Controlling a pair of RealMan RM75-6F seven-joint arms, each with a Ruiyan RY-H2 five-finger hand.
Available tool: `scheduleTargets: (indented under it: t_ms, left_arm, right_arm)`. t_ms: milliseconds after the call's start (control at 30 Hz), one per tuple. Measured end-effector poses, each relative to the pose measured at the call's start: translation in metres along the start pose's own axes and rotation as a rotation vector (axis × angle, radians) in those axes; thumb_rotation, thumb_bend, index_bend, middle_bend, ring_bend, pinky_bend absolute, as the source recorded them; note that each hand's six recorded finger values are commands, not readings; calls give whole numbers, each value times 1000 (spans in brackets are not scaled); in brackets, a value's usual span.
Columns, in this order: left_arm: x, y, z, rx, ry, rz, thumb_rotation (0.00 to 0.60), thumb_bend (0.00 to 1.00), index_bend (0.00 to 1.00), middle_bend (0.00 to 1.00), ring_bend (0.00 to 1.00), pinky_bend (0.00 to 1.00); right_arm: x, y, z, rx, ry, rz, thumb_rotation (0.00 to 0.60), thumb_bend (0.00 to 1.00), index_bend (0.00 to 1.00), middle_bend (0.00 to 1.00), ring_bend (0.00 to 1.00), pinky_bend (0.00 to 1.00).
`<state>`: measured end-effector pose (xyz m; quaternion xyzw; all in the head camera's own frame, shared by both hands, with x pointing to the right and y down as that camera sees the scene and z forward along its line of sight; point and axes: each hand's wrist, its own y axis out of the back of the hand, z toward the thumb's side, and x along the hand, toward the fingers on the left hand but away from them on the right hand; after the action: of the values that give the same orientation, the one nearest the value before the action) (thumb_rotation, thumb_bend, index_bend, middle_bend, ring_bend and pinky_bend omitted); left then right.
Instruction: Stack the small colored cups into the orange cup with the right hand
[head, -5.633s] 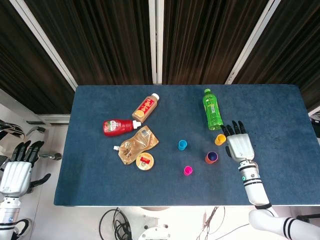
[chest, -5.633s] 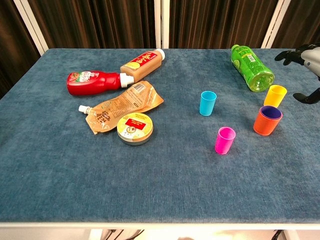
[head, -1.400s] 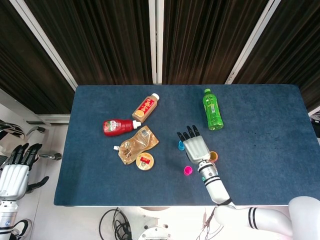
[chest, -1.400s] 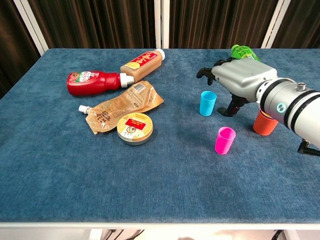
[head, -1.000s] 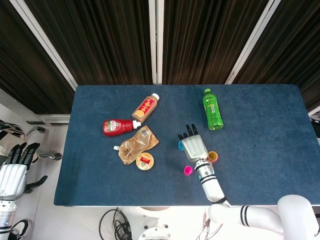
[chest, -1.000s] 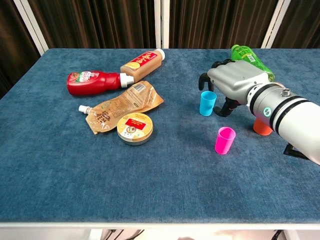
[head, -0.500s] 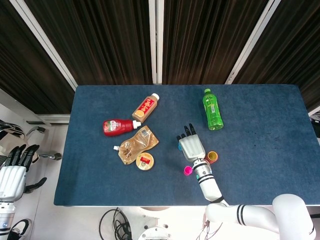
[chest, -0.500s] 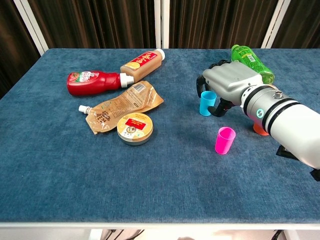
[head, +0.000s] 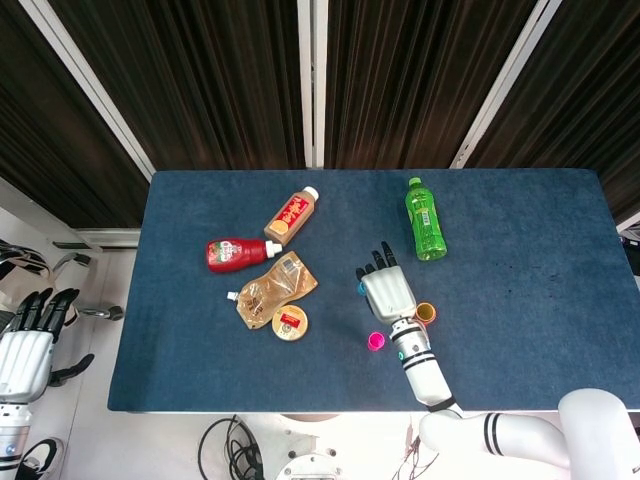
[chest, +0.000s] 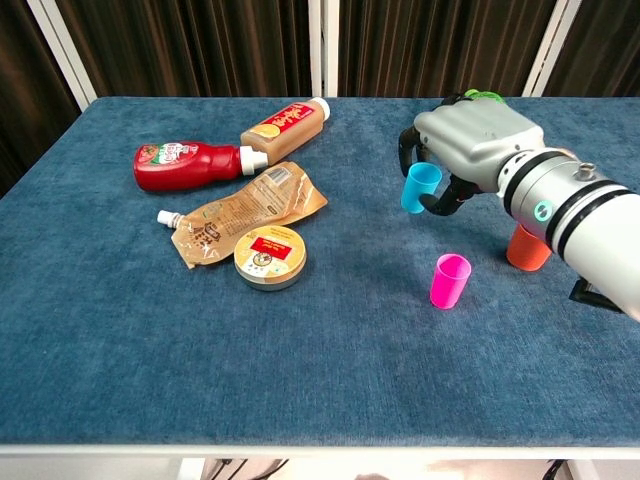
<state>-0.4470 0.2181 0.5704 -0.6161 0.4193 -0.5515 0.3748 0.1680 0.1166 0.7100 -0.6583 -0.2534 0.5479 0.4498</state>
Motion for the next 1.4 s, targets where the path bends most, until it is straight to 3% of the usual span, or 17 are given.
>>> scheduleTargets:
  t_ms: [233,333,567,1167,1233,1400]
  left_arm:
    - [2,-2,6,6,-14,-8,600,135,81,100,0,57]
    - [3,-3,10,5,-25,-10,600,135,81,98,0,56]
    - [5,-3,18,14,-42,-9,600,135,80,97,0,56]
    - [8,-5,18,16,-41,-34,600,135,80,97,0,55]
    - [8,-5,18,15,-42,-35,600,134,80,97,0,55]
    - [7,-5,16,13,-38,-35,600,135,80,97,0,55]
  right_arm:
    - [34,39,-36,-17,-11,-81,600,327,497,516,163,0]
    - [51,46,-59,-3,-33,-90,600,327,497,520,163,0]
    - [79,35,-93,33,-74,-5,600,327,498,521,163,0]
    - [84,9,-92,33,-68,105,600,327,501,505,159,0]
    - [83,7,-91,37,-64,111,600,327,468,476,153,0]
    - [85,3,-90,46,-56,148,600,307,84,200,3,0]
